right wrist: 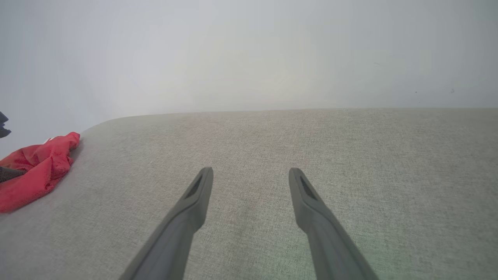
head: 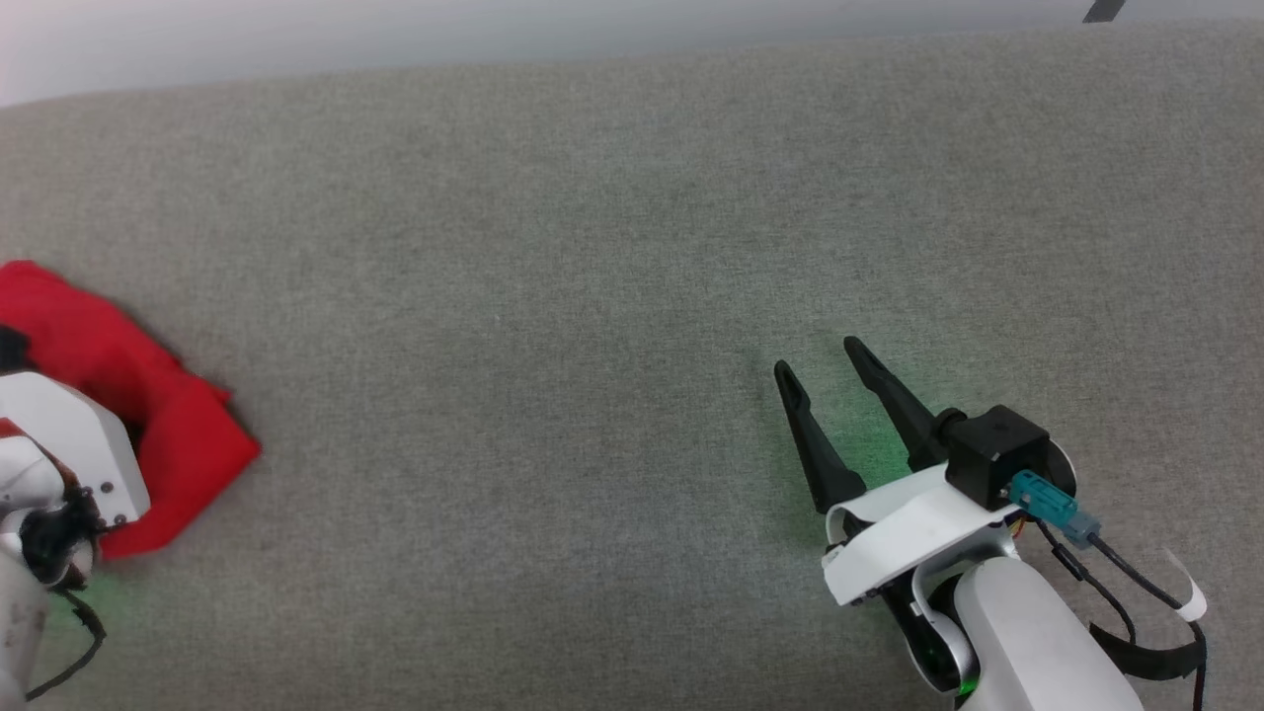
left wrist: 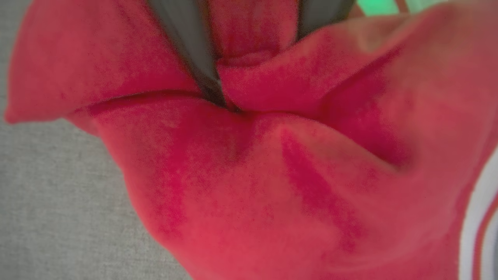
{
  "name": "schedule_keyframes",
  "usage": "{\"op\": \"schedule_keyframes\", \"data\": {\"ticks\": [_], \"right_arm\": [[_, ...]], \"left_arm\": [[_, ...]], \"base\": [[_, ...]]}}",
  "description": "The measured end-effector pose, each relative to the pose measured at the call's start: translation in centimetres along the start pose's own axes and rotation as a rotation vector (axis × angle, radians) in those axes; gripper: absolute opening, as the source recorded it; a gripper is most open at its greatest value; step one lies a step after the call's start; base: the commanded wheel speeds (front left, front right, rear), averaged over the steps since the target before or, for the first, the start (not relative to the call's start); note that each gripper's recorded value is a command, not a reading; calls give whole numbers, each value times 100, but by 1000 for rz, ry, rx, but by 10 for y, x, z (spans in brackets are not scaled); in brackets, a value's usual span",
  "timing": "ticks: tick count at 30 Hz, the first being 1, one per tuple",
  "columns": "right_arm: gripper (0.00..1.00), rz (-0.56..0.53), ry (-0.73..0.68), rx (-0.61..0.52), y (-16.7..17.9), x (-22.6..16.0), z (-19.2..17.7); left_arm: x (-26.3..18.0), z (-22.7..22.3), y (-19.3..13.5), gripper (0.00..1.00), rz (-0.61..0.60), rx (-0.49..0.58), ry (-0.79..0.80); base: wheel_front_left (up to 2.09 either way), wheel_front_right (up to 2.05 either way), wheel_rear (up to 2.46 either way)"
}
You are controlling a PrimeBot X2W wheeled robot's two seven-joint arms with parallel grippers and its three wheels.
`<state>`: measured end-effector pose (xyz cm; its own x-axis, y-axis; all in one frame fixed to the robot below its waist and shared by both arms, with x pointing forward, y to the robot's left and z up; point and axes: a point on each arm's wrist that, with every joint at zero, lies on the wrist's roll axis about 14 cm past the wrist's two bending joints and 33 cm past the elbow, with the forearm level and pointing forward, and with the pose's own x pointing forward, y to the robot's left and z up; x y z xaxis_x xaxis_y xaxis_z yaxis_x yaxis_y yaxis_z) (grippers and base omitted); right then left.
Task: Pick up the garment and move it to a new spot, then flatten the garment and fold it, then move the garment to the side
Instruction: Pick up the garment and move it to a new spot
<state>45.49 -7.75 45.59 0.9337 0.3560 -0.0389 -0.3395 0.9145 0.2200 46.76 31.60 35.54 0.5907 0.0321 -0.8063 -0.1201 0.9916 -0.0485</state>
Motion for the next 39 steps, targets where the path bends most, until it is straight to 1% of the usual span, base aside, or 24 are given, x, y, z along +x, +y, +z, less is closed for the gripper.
{"op": "schedule_keyframes", "data": {"ticks": [4, 9, 12, 16, 17, 18, 21, 25, 27, 33, 39], "right_arm": [[100, -4, -13, 2, 0, 0, 5], [100, -1, -38, 14, 4, -3, 15], [100, 6, -54, 20, 10, -7, 21], [100, -9, -73, 39, 10, -16, 28], [100, -17, -77, 41, 8, -19, 29], [100, -22, -81, 44, 8, -21, 31], [100, -50, -102, 55, 1, -28, 37], [100, -101, -119, 73, -13, -41, 41], [100, -127, -134, 77, -20, -47, 45], [100, -224, -185, 95, -49, -68, 59], [100, -343, -219, 115, -83, -94, 66]], "left_arm": [[-3, 11, 0, 0, 9, 14, -78], [-18, 29, -1, 0, 10, 39, -205], [-32, 49, -12, 0, -20, 52, -316], [-58, 88, -22, 0, -45, 74, -487], [-63, 96, -29, 0, -64, 83, -522], [-68, 102, -41, 0, -91, 93, -549], [-82, 119, -88, 0, -208, 137, -621], [-98, 132, -152, 0, -382, 170, -667], [-110, 135, -190, 0, -492, 186, -679], [-152, 139, -294, 0, -821, 179, -680], [-214, 141, -392, 0, -1163, 158, -687]], "base": [[0, 0, 0], [0, 0, 0], [0, 0, 0], [0, 0, 0], [0, 0, 0], [0, 0, 0], [0, 0, 0], [0, 0, 0], [0, 0, 0], [0, 0, 0], [0, 0, 0]]}}
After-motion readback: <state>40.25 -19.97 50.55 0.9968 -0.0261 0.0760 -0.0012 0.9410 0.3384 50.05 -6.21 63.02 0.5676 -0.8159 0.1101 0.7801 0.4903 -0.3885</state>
